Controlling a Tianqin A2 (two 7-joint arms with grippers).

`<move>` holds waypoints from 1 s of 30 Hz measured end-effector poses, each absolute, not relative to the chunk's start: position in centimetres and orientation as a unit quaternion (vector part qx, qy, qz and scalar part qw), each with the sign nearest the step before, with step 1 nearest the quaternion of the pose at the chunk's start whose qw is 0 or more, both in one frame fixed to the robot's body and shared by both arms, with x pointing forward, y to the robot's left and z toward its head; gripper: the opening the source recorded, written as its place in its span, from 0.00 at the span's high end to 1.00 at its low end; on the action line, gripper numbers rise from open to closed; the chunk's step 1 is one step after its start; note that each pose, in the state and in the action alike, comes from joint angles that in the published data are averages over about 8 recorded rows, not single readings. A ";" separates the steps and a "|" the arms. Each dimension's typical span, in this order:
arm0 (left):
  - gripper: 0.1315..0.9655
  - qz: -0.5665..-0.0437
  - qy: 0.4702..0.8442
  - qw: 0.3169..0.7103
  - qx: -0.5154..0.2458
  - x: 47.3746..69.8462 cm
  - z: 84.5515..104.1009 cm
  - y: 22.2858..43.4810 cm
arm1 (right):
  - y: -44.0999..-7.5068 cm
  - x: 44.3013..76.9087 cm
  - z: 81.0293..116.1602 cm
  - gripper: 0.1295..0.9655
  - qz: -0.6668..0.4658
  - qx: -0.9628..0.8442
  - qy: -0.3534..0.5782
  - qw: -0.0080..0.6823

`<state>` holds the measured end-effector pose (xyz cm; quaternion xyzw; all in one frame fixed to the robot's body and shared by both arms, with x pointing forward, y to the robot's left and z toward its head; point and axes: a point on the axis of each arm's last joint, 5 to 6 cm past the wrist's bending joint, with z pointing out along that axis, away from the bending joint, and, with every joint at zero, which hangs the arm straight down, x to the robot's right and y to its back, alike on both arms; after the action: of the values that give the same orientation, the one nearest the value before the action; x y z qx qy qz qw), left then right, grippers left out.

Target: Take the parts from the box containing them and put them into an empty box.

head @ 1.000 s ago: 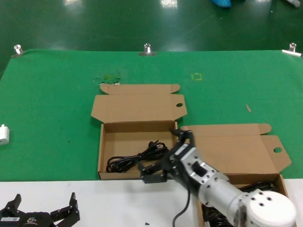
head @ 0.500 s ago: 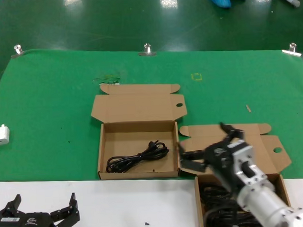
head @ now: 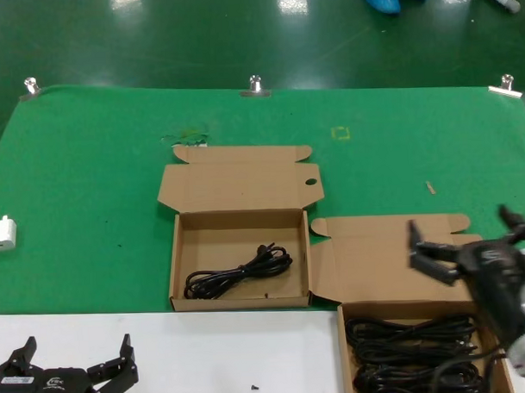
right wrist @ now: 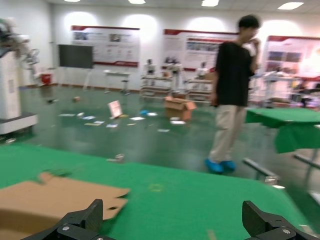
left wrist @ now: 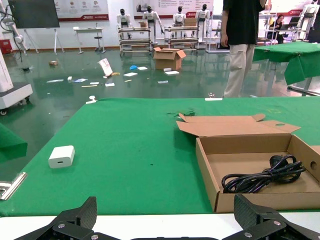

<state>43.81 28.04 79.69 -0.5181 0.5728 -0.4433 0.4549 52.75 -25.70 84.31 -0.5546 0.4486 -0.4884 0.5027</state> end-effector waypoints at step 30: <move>0.00 -0.443 0.573 0.455 -0.518 43.8 79.7 28.0 | -26.9 51.7 84.9 0.00 -0.501 -0.537 0.459 0.499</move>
<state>43.80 28.04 79.68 -0.5182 0.5728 -0.4433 0.4548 51.75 -26.91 84.91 -0.5370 0.4594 -0.5011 0.4995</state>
